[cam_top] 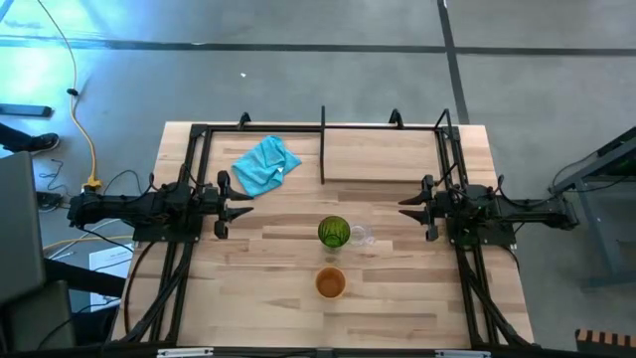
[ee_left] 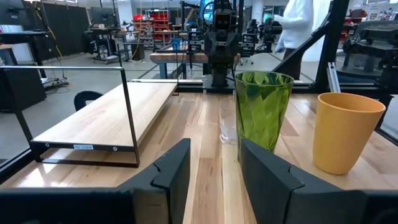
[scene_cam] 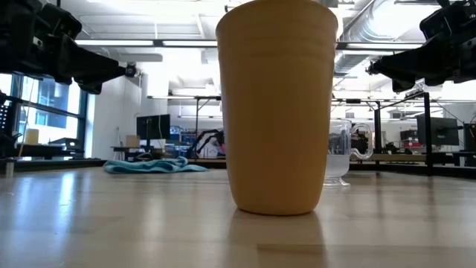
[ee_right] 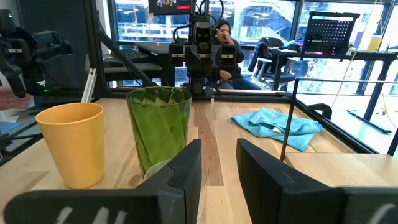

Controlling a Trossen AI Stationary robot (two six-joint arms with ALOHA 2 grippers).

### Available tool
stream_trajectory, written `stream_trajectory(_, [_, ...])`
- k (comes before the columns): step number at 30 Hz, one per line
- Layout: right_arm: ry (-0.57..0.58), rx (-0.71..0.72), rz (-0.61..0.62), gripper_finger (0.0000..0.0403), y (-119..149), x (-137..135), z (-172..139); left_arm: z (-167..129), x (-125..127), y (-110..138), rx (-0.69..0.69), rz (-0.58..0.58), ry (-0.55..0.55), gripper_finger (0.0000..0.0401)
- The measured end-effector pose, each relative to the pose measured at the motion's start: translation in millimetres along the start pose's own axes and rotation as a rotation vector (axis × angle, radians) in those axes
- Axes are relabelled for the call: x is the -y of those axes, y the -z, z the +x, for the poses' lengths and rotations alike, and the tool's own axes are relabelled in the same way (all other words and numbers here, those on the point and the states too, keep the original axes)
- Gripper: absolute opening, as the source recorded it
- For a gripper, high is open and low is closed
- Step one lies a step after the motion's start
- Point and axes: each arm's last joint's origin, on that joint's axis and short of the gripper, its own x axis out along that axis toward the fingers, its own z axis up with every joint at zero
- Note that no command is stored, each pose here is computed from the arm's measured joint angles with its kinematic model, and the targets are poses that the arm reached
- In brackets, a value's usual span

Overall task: Stack small to large cups/mugs on shelf
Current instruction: Put the green cup on the shelf

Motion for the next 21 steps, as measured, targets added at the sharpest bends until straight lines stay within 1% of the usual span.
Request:
stream_trajectory(17, [0.000,0.000,0.000,0.0091,0.1,0.0,0.0,0.0,0.3,-1.4,0.014,-0.001,0.010,0.0129])
stream_trajectory(21, [0.001,0.001,0.000,0.0091,0.0,0.0,0.0,-0.2,1.6,-5.2,0.054,-0.056,0.057,0.0129])
